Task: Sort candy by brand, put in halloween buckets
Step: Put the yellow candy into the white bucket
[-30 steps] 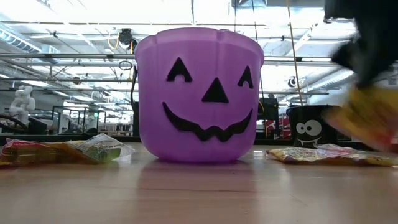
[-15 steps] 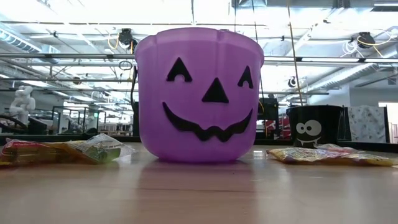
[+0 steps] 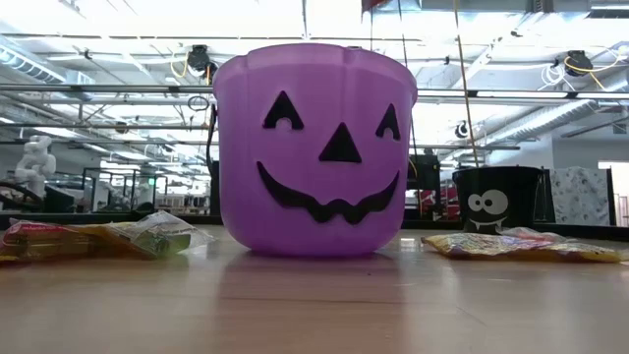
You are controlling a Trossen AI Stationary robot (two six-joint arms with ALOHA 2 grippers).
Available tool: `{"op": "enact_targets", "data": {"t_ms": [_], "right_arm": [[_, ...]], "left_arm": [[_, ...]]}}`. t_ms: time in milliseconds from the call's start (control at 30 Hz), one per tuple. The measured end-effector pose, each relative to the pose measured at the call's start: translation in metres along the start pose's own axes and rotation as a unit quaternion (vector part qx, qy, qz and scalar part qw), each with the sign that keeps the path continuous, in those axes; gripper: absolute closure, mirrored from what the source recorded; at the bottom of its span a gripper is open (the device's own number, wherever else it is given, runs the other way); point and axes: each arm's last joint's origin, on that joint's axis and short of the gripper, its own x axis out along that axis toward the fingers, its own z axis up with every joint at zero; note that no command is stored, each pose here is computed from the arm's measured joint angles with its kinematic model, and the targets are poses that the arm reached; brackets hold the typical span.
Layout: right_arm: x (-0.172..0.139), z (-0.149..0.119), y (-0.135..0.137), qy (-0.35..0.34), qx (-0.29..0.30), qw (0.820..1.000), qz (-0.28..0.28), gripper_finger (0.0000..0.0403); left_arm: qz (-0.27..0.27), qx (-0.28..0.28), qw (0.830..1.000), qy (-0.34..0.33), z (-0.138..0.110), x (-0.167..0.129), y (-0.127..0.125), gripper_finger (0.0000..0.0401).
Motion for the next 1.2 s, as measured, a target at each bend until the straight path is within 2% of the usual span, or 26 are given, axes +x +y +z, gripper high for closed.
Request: {"op": "enact_targets", "data": {"t_ms": [167, 300, 633, 767, 867, 1000, 1200], "right_arm": [[-0.001, 0.001, 0.003, -0.004, -0.007, 1.000, 0.007, 0.0402], [-0.001, 0.001, 0.004, -0.004, -0.013, 1.000, 0.011, 0.0402], [-0.001, -0.002, 0.005, 0.009, -0.032, 0.999, 0.012, 0.0402], [-0.001, -0.001, 0.002, 0.005, -0.002, 1.000, -0.009, 0.0402], [0.005, 0.002, -0.013, -0.018, 0.040, 0.997, -0.070, 0.0402], [0.021, -0.005, -0.047, -0.038, 0.021, 0.994, -0.105, 0.0402], [0.042, -0.045, -0.122, 0.011, 0.038, 0.983, -0.178, 0.0402]], "left_arm": [[0.013, -0.029, 0.999, 0.005, -0.002, 0.005, 0.009, 0.0171], [-0.003, -0.045, 0.999, 0.010, -0.005, 0.011, 0.013, 0.0171], [-0.005, -0.044, 0.999, 0.021, -0.011, 0.020, 0.016, 0.0171], [-0.007, -0.041, 0.999, 0.021, -0.010, 0.020, 0.014, 0.0171], [-0.009, -0.029, 0.999, 0.019, -0.010, 0.019, 0.013, 0.0171], [-0.007, -0.029, 0.999, 0.015, -0.009, 0.020, 0.014, 0.0171], [-0.009, -0.024, 0.999, 0.021, -0.010, 0.019, 0.013, 0.0171]]}}
